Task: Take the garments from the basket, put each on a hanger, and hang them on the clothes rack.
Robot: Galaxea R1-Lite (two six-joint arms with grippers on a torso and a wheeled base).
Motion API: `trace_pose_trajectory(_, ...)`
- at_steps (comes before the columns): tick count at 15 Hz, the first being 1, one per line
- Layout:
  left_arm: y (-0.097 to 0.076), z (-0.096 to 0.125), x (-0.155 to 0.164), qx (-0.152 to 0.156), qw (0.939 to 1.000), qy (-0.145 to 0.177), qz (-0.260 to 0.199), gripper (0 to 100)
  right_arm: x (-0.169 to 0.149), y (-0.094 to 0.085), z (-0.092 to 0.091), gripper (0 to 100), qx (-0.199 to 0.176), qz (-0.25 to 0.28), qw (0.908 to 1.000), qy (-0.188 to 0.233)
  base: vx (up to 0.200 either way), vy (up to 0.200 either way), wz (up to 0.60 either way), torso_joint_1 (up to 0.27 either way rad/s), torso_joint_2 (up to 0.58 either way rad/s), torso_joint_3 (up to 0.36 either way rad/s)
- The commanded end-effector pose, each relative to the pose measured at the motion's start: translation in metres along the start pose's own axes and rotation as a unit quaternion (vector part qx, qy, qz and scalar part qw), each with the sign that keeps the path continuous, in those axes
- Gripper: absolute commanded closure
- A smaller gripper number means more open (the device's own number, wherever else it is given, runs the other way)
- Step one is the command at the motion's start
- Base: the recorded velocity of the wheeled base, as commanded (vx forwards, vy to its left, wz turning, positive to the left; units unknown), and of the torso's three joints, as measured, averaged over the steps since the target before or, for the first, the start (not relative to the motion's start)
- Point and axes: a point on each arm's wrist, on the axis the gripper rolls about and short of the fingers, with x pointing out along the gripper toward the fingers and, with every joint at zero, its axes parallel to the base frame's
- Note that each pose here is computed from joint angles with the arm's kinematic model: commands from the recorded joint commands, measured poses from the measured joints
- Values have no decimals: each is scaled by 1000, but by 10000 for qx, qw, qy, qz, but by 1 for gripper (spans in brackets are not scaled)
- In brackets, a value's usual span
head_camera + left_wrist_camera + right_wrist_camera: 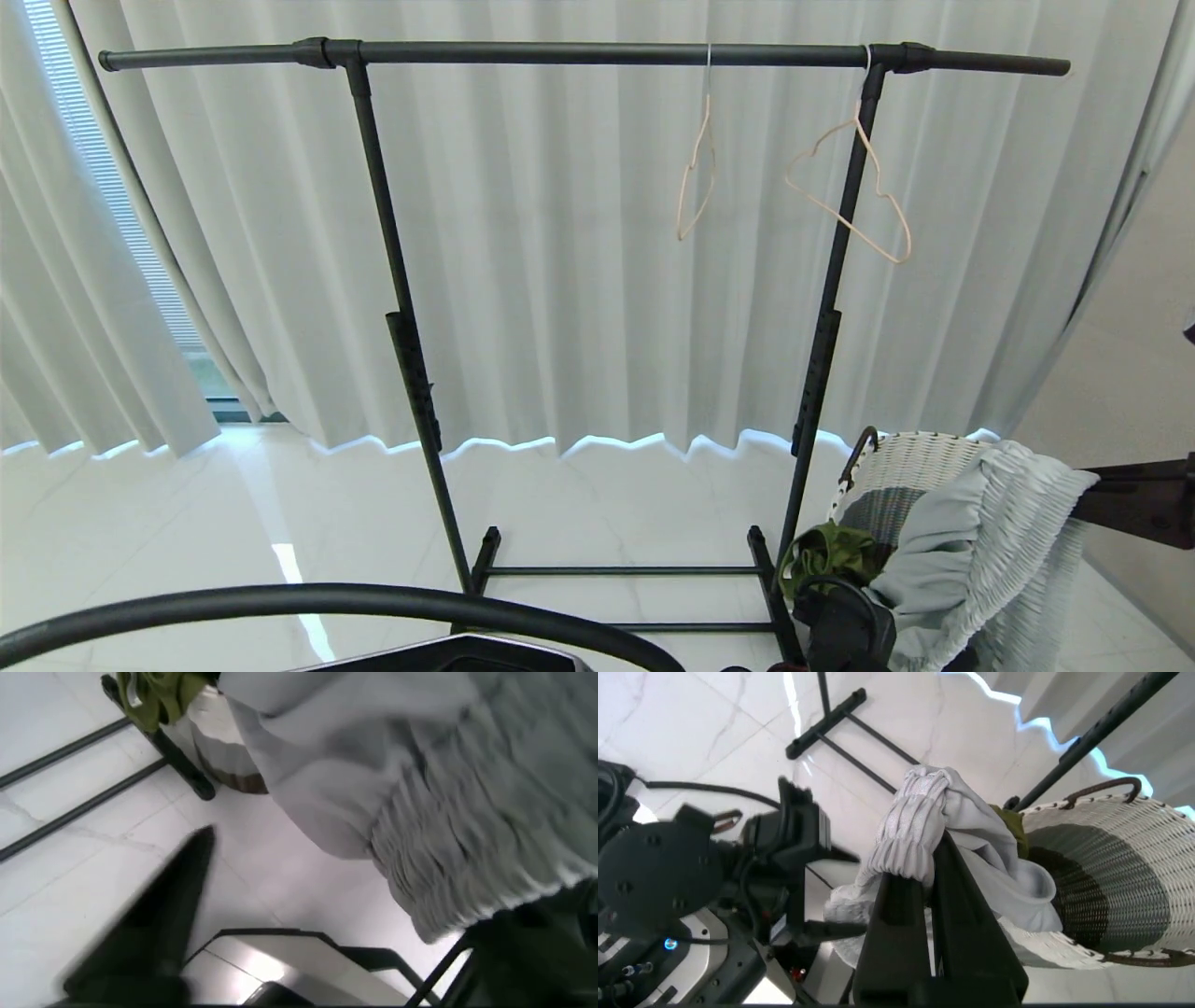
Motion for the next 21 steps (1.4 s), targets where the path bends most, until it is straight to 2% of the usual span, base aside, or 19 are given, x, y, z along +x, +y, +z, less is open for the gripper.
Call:
trace_pose_trajectory(1,-1,-3,1,10,10000,28,15,100,2,-2,-1,100,41,-53,10000,33,0,0,0,0,0,0)
trace_pose_trajectory(3,-2,-8,0,34,9998,9,206,100,3,-4,0,100,73,-82,9999,54,0,0,0,0,0,0)
trace_pose_trajectory(6,-7,-19,-12,-228,9981,-71,566,100,6,-7,0,100,138,-155,9997,114,0,0,0,0,0,0)
trace_pose_trajectory(8,-13,-14,-24,-229,9978,-210,590,100,8,-7,-1,100,145,-151,9997,152,0,0,0,0,0,0)
trace_pose_trajectory(9,-23,17,-57,-672,9951,-664,306,100,12,-8,-5,100,166,-147,9994,257,0,0,0,0,0,0)
trace_pose_trajectory(10,-25,35,-79,-906,9921,-840,199,100,15,-8,-8,100,175,-158,9993,288,0,0,0,0,0,0)
trace_pose_trajectory(13,-27,79,-161,-1215,9866,-1089,21,100,23,-9,-6,100,107,-82,9999,-39,0,0,0,0,0,0)
trace_pose_trajectory(17,-19,96,-238,-1204,9857,-1176,-83,100,21,-7,3,100,-2,360,9988,-326,0,0,0,0,0,0)
trace_pose_trajectory(19,-18,95,-265,-1119,9874,-1110,-156,100,21,-2,10,100,-100,577,9974,-412,0,0,0,0,0,0)
trace_pose_trajectory(21,-15,95,-304,-1056,9868,-1177,-351,100,26,4,23,100,-229,786,9955,-482,0,0,0,0,0,0)
